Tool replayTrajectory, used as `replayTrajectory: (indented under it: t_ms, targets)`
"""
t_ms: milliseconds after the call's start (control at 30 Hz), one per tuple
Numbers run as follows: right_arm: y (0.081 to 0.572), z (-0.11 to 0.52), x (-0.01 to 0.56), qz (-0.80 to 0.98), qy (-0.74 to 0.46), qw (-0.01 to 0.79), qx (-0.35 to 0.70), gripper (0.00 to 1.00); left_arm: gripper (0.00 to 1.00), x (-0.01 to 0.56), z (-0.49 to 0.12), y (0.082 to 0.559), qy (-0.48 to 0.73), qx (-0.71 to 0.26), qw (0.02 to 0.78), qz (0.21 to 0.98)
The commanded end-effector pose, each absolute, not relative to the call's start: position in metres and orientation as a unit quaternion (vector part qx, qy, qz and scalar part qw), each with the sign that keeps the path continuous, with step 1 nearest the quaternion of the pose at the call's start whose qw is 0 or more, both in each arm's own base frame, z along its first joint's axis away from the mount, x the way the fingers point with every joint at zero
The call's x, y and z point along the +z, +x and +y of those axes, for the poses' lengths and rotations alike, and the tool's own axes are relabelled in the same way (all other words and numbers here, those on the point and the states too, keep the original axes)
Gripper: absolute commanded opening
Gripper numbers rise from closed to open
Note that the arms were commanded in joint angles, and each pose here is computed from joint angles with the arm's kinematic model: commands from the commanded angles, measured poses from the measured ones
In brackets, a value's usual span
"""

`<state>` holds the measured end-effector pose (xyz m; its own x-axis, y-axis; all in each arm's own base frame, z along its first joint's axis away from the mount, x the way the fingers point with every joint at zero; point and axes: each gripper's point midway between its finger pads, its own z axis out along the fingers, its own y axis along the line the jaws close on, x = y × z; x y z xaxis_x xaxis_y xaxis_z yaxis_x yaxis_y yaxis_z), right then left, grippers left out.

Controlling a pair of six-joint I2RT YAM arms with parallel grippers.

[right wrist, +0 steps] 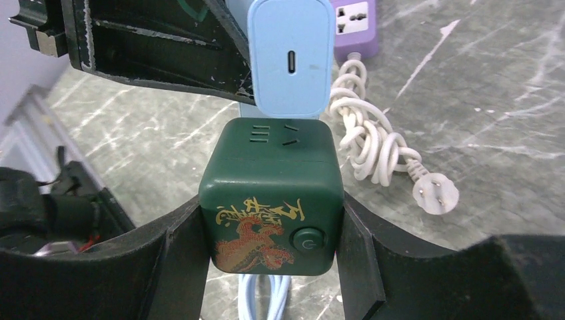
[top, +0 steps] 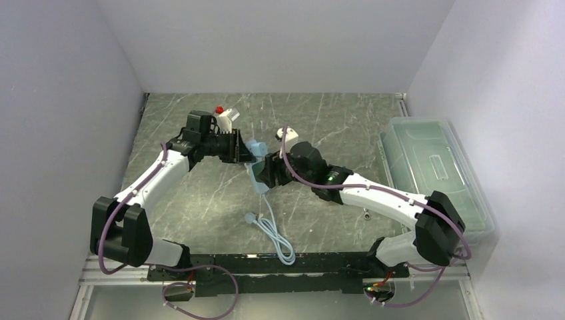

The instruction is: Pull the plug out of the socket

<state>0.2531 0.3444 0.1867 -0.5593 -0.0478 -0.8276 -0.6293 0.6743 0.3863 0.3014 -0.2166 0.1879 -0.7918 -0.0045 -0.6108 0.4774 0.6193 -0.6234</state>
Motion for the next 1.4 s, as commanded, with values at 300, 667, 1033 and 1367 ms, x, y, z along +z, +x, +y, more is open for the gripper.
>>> replayTrajectory:
  t_ms: [300, 667, 1033, 1367]
  targets:
    - [0.287, 0.327, 0.240, 0.784, -0.132, 0.503, 0.338, 0.00, 0.00, 0.192, -0.212, 0.303, 0.165, -0.398, 0.308, 0.848]
    - [0.287, 0.320, 0.238, 0.784, -0.122, 0.520, 0.315, 0.00, 0.00, 0.182, -0.203, 0.308, 0.143, -0.366, 0.304, 0.868]
    - [0.283, 0.322, 0.233, 0.788, -0.137, 0.530, 0.284, 0.00, 0.00, 0.188, -0.207, 0.307, 0.149, -0.380, 0.308, 0.859]
    - [0.310, 0.249, 0.228, 0.818, -0.106, 0.524, 0.213, 0.00, 0.00, 0.188, -0.172, 0.325, 0.083, -0.341, 0.330, 0.876]
